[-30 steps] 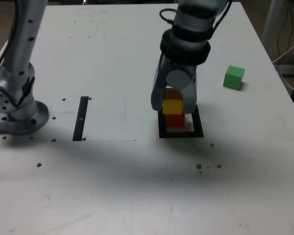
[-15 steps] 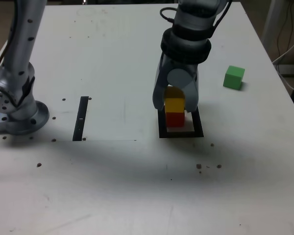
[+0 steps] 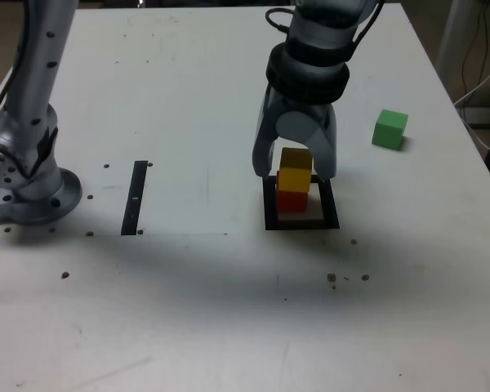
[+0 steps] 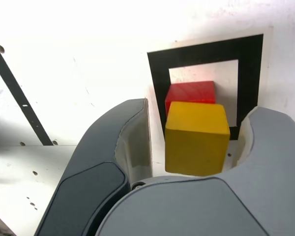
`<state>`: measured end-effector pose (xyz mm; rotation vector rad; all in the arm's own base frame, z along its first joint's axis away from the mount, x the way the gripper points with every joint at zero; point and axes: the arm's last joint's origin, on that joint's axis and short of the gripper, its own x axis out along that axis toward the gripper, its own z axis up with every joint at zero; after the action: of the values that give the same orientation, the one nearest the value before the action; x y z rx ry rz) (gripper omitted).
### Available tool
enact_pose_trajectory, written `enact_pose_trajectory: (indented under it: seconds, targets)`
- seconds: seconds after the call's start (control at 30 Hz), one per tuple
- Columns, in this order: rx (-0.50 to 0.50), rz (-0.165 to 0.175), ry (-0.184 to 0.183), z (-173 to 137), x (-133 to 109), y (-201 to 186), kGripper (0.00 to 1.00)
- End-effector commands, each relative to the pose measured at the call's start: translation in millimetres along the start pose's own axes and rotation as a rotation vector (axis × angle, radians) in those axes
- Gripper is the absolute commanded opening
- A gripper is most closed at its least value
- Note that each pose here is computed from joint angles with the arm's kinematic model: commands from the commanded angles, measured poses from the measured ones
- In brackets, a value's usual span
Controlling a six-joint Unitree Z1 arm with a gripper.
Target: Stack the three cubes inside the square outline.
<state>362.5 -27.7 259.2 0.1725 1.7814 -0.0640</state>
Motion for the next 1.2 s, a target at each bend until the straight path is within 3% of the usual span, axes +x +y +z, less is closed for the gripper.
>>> enact_pose_trajectory:
  seconds: [0.0,0.13,0.37,0.5,0.6,0.87,1.17]
  targets:
    - [0.000,0.001,0.011,-1.5,1.3,0.7,0.99]
    - [0.002,0.009,-0.013,-5.5,-6.0,1.3,0.99]
    - [0.119,0.039,-0.153,4.7,-42.1,6.5,0.99]
    - [0.224,0.074,-0.198,17.2,-57.3,17.2,0.99]
    - [0.289,0.098,-0.191,28.4,-61.3,29.1,0.99]
    - [0.406,0.167,-0.101,66.0,-44.3,64.9,0.99]
    - [0.422,0.181,-0.106,99.6,-20.7,115.7,0.98]
